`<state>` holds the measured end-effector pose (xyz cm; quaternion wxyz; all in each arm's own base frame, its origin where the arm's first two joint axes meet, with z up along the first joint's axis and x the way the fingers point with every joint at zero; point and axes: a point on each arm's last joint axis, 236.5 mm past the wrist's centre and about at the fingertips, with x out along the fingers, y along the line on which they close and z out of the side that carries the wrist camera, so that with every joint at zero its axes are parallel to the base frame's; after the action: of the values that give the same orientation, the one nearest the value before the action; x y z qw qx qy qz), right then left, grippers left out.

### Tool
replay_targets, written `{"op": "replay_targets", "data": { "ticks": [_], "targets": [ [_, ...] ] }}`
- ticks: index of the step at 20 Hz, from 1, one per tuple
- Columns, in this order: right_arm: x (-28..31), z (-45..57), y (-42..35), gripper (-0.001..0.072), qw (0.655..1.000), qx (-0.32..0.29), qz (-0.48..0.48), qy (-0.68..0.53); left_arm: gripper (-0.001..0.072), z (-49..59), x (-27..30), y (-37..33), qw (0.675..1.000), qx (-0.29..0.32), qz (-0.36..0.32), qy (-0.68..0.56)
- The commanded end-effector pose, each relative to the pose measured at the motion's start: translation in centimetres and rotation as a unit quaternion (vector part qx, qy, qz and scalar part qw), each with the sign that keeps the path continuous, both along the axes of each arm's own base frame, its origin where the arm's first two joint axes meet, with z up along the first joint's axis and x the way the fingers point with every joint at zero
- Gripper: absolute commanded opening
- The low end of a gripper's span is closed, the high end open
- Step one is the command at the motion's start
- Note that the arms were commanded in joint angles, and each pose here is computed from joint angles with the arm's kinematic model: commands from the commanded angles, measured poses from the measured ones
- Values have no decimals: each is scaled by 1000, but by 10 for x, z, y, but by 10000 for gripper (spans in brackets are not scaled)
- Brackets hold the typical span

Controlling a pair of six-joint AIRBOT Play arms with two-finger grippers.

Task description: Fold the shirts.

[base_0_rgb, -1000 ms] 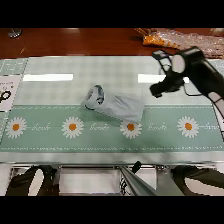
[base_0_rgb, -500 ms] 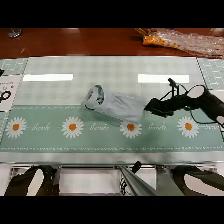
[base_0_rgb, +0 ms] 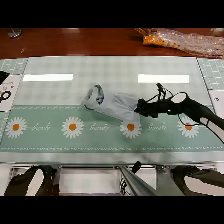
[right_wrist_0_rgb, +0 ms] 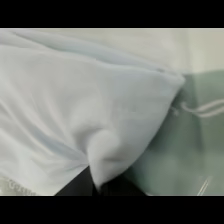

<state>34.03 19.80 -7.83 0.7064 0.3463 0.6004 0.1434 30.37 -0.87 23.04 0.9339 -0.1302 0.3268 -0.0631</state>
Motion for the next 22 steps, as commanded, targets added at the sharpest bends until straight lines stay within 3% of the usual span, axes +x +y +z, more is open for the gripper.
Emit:
{"op": "replay_targets", "data": {
  "ticks": [1,4,8,13,17,22],
  "targets": [
    [20,54,-6,28,997,5,36,-74,60,-2,0,0,1000,-1,-1,5],
    [43,140,-57,27,987,-43,11,-151,60,-6,12,3,1000,-7,4,4],
    [34,219,-170,28,971,-145,-89,-169,60,-10,49,-1,998,-62,5,-8],
    [-54,206,-281,28,956,-236,-171,-32,58,-44,78,-8,993,-108,-3,36],
    [-130,208,-363,27,899,-322,-292,57,54,-61,88,-32,994,-81,-59,44],
    [-200,204,-395,27,863,-336,-348,148,39,-70,106,-49,994,-80,-72,36]
  ]
}}
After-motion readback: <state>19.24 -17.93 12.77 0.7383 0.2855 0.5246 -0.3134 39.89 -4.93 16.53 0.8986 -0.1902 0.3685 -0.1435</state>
